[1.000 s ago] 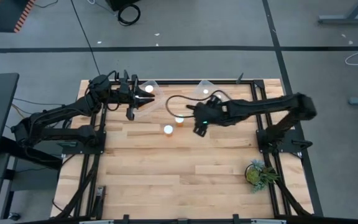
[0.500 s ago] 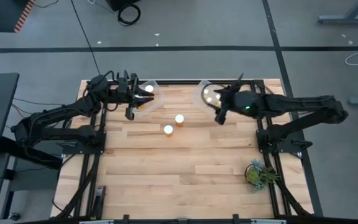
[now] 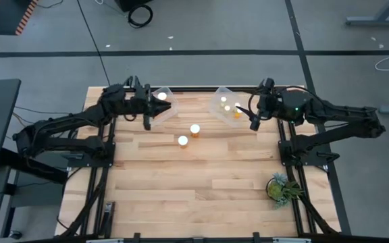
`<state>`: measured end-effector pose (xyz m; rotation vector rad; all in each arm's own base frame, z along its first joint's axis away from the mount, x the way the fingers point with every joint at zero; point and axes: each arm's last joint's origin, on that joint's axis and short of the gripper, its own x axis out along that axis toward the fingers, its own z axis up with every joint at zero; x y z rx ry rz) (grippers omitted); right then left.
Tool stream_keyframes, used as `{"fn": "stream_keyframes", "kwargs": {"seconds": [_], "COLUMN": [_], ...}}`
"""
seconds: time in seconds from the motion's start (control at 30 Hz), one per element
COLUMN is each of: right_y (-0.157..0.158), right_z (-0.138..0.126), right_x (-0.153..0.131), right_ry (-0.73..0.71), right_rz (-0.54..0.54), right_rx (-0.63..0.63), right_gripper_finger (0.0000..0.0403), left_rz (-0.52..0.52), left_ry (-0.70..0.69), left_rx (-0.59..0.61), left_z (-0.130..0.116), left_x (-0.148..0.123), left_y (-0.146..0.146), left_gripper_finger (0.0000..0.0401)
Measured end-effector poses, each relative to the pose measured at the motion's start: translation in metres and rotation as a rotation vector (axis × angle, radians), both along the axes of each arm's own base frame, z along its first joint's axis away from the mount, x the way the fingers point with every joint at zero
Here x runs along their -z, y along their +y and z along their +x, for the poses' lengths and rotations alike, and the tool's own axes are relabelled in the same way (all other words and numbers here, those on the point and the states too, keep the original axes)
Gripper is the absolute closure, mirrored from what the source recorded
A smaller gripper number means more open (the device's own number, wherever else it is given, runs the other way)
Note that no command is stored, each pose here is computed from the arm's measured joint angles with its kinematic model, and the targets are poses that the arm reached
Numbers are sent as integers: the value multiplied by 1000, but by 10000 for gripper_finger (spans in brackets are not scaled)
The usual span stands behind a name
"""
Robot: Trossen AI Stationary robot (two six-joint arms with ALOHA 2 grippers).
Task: Pick and place medicine bottles into bin by pill shape (circle, oval)
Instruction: Put the large orange medicine bottle into the left transparent bin
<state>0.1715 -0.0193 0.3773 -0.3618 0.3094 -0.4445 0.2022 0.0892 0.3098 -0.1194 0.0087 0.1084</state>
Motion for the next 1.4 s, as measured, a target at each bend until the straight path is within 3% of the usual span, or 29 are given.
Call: {"fn": "stream_keyframes", "kwargs": {"seconds": [0.23,0.6,0.8,0.97,1.07,1.23,1.4], "right_y": [-8,-39,-48,-51,-51,-51,-48], "right_z": [2,7,7,6,6,7,7], "right_x": [-1,19,25,21,22,26,29], "right_ry": [14,-53,-111,-132,-122,-117,-99], "right_rz": [-44,-56,-77,-65,-57,24,49], "right_rx": [-119,-135,-107,-86,-85,-81,-91], "right_gripper_finger": [109,109,109,109,109,109,109], "left_rz": [-79,-131,-180,-234,-204,-57,-67], "left_ry": [255,609,819,916,954,1071,1151], "left_rx": [-124,-99,-50,-12,1,-45,-65], "left_z": [9,45,58,69,77,89,97], "left_x": [17,34,46,53,61,85,108], "left_y": [5,-10,-21,-40,-58,-75,-78], "left_gripper_finger": [345,315,281,233,201,162,136]}}
